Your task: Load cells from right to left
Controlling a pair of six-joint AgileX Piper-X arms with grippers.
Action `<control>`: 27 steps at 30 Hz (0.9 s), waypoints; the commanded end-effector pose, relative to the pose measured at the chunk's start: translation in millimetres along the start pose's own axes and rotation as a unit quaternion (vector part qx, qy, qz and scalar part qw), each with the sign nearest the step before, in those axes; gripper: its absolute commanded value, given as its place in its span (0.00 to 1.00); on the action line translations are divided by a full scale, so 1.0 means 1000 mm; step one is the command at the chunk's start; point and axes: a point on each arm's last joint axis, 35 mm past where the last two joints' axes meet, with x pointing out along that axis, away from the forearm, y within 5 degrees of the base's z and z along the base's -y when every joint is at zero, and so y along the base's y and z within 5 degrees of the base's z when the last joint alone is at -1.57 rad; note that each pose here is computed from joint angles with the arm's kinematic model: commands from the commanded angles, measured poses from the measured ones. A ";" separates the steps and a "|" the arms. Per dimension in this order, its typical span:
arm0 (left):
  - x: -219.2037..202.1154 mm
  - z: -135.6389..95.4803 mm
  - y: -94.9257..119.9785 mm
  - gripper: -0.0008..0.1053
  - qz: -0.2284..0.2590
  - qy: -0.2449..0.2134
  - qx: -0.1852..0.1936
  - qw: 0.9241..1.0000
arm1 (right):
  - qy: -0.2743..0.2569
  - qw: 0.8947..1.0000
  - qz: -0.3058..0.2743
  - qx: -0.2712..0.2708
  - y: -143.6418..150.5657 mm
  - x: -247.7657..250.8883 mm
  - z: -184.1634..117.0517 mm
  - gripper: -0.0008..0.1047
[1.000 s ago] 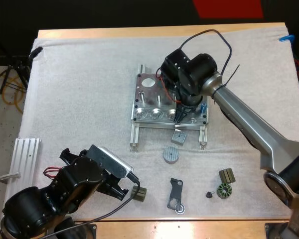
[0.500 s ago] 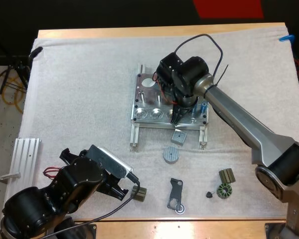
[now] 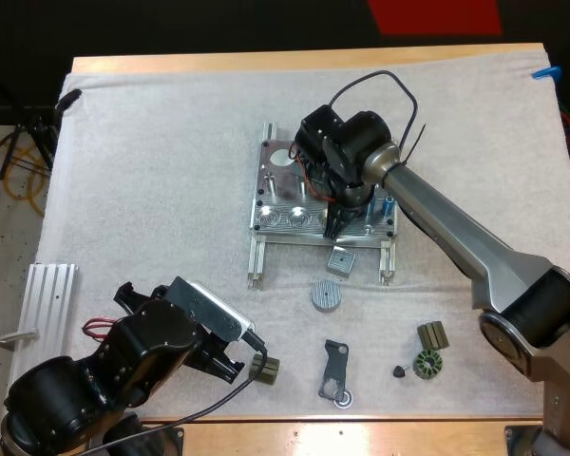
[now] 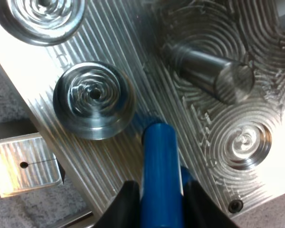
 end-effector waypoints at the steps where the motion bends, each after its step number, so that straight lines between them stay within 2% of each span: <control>1: -0.003 0.000 0.001 0.54 0.005 -0.006 0.001 1.000 | -0.004 1.000 -0.006 -0.006 -0.001 -0.001 0.002 0.01; 5: -0.003 0.000 0.001 0.54 0.005 -0.006 0.001 1.000 | 0.021 1.000 -0.019 -0.008 -0.002 0.004 0.002 0.01; 14: -0.003 0.000 0.001 0.54 0.005 -0.006 0.003 1.000 | 0.041 0.999 -0.009 -0.014 0.001 0.005 -0.002 0.01; 27: -0.003 0.000 0.001 0.54 0.005 -0.006 0.003 1.000 | 0.046 0.999 -0.018 -0.014 0.000 0.000 -0.003 0.01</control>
